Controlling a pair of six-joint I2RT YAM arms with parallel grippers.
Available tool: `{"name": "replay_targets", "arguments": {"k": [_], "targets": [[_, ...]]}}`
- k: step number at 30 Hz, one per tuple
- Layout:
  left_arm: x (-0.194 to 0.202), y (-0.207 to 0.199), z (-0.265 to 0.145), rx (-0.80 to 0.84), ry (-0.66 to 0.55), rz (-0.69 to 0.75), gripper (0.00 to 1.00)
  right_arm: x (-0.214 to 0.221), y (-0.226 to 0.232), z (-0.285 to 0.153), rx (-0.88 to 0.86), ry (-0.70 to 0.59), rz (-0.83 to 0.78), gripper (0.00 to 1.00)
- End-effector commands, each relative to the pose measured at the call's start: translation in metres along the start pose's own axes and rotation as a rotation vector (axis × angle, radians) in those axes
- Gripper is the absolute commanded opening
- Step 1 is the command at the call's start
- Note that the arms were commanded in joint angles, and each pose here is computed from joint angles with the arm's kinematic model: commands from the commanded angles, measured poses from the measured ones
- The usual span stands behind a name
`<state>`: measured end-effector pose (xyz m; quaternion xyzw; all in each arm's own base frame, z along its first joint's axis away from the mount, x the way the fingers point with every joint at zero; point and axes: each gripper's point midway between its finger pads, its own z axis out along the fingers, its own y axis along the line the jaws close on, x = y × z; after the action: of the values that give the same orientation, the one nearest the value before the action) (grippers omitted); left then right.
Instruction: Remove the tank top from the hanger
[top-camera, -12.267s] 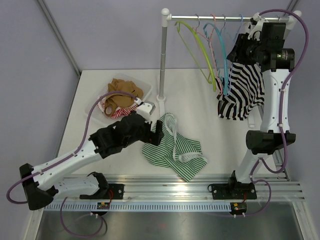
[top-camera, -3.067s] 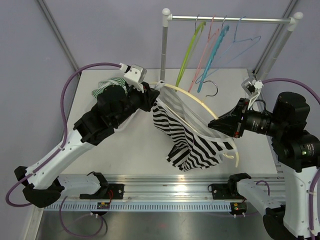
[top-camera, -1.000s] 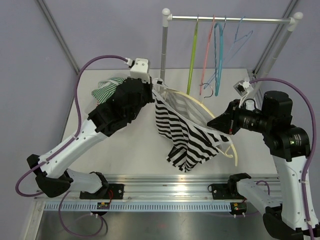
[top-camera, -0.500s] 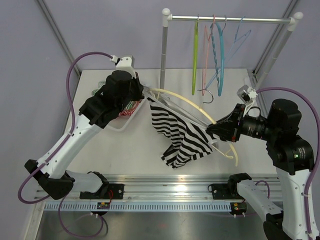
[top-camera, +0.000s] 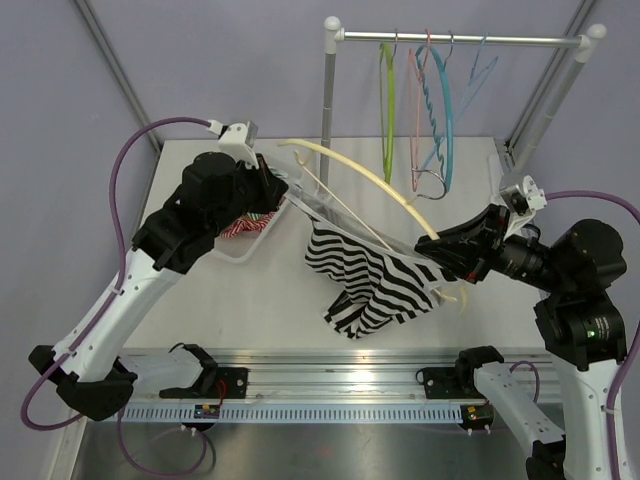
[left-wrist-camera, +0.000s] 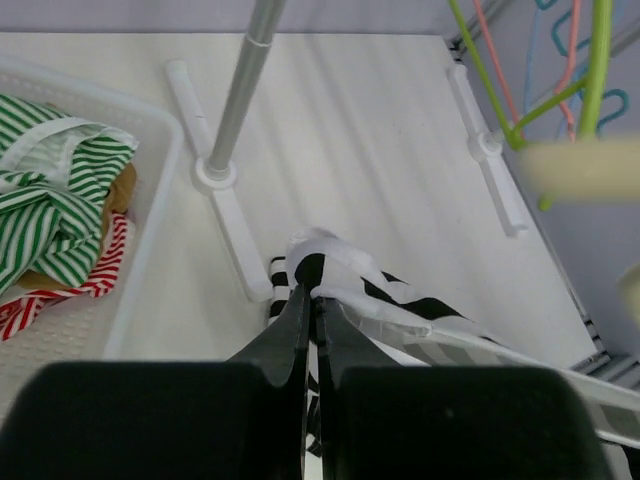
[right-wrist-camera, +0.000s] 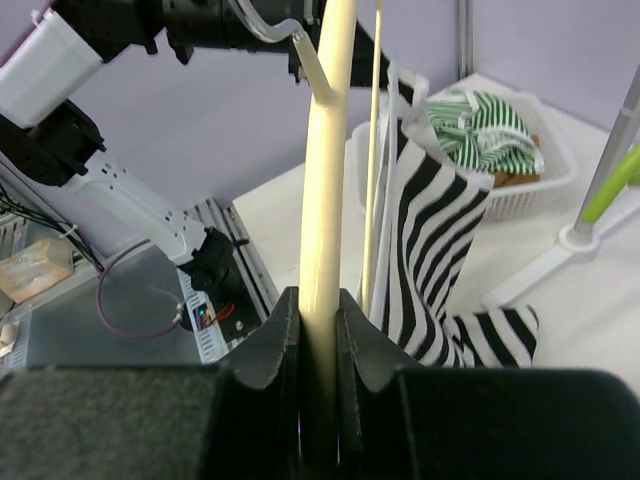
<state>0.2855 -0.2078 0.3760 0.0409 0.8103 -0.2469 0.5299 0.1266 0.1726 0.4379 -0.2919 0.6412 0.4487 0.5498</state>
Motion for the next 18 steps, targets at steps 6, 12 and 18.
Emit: {"name": "replay_targets", "arguments": {"k": [6,12,18], "targets": [[0.019,-0.128,-0.05,0.715,0.027,0.082,0.0,-0.086,0.036,0.005,-0.211,-0.358,-0.162,0.0],[0.053,-0.171,-0.076,0.935,0.052,0.195,0.0,-0.099,0.018,0.012,-0.221,-0.499,-0.096,0.0],[0.07,-0.084,-0.006,0.31,0.103,0.142,0.0,-0.102,-0.048,-0.007,0.309,-0.431,-0.004,0.0]]}}
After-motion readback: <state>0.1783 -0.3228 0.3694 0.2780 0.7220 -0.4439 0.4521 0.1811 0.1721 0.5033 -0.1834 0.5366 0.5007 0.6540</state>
